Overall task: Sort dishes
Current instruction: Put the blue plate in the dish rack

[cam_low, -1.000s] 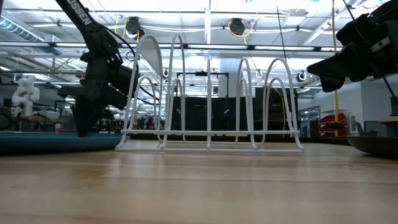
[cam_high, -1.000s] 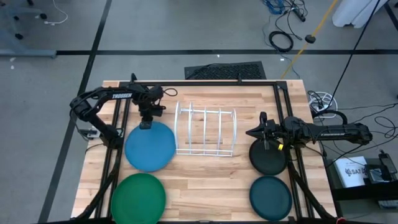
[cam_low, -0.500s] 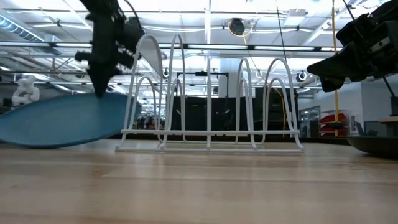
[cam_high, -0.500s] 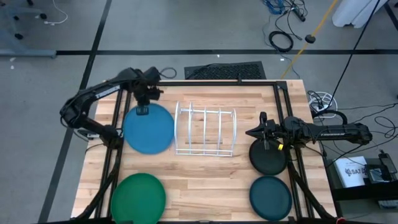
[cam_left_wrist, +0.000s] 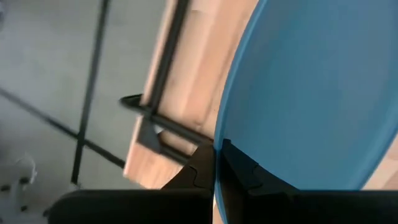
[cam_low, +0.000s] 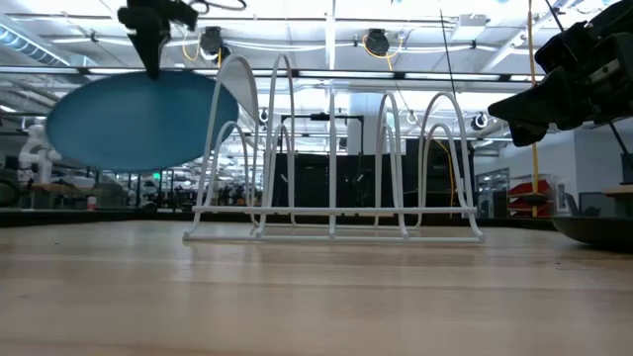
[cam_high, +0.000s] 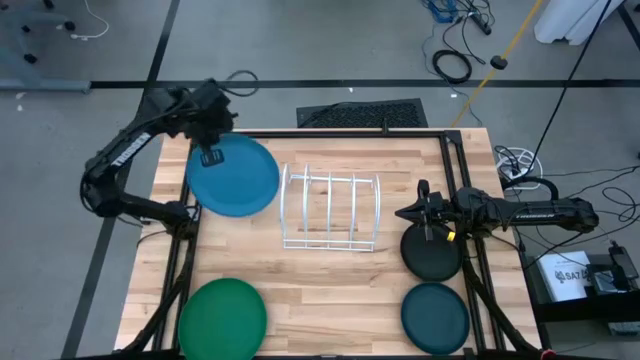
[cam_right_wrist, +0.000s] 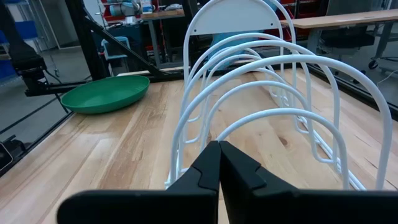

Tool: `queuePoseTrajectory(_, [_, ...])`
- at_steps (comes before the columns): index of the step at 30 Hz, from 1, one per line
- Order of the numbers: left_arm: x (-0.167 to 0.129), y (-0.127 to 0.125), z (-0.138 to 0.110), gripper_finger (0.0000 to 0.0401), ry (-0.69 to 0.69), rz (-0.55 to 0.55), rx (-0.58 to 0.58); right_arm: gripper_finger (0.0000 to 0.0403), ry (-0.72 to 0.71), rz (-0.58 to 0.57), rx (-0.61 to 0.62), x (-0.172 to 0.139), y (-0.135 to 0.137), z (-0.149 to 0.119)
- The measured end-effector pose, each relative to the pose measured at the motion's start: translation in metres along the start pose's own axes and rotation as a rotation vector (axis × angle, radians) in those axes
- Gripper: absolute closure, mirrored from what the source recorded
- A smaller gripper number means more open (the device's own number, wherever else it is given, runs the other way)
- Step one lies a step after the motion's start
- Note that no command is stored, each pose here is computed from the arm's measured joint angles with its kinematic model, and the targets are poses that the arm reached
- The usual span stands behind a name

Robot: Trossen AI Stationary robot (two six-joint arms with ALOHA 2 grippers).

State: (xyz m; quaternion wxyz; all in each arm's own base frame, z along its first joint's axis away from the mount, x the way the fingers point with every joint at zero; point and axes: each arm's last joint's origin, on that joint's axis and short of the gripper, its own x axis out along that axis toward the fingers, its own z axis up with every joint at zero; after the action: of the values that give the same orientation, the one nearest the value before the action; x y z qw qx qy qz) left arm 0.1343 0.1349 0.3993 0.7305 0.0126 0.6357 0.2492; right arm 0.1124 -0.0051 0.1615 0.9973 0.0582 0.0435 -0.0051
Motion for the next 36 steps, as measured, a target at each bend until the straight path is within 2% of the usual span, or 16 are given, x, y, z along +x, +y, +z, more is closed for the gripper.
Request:
queuePoseTrajectory(11, [-0.07, 0.011, -0.019, 0.0391, -0.2, 0.252, -0.309, 0.0403, 0.0, 0.0, 0.0, 0.0, 0.0, 0.0])
queuePoseTrajectory(18, [-0.098, 0.008, -0.022, 0.0391, -0.315, 0.361, -0.41, 0.0403, 0.0, 0.0, 0.0, 0.0, 0.0, 0.0])
queuePoseTrajectory(29, [-0.13, -0.005, -0.003, 0.0391, -0.668, 0.394, -0.535, 0.0403, 0.0, 0.0, 0.0, 0.0, 0.0, 0.0])
queuePoseTrajectory(33, [-0.146, -0.013, 0.015, 0.0391, -0.876, 0.346, -0.564, 0.0403, 0.0, 0.0, 0.0, 0.0, 0.0, 0.0])
queuePoseTrajectory(36, [-0.156, -0.024, 0.036, 0.0391, -1.012, 0.304, -0.545, 0.0403, 0.0, -0.001, 0.0, 0.0, 0.0, 0.0])
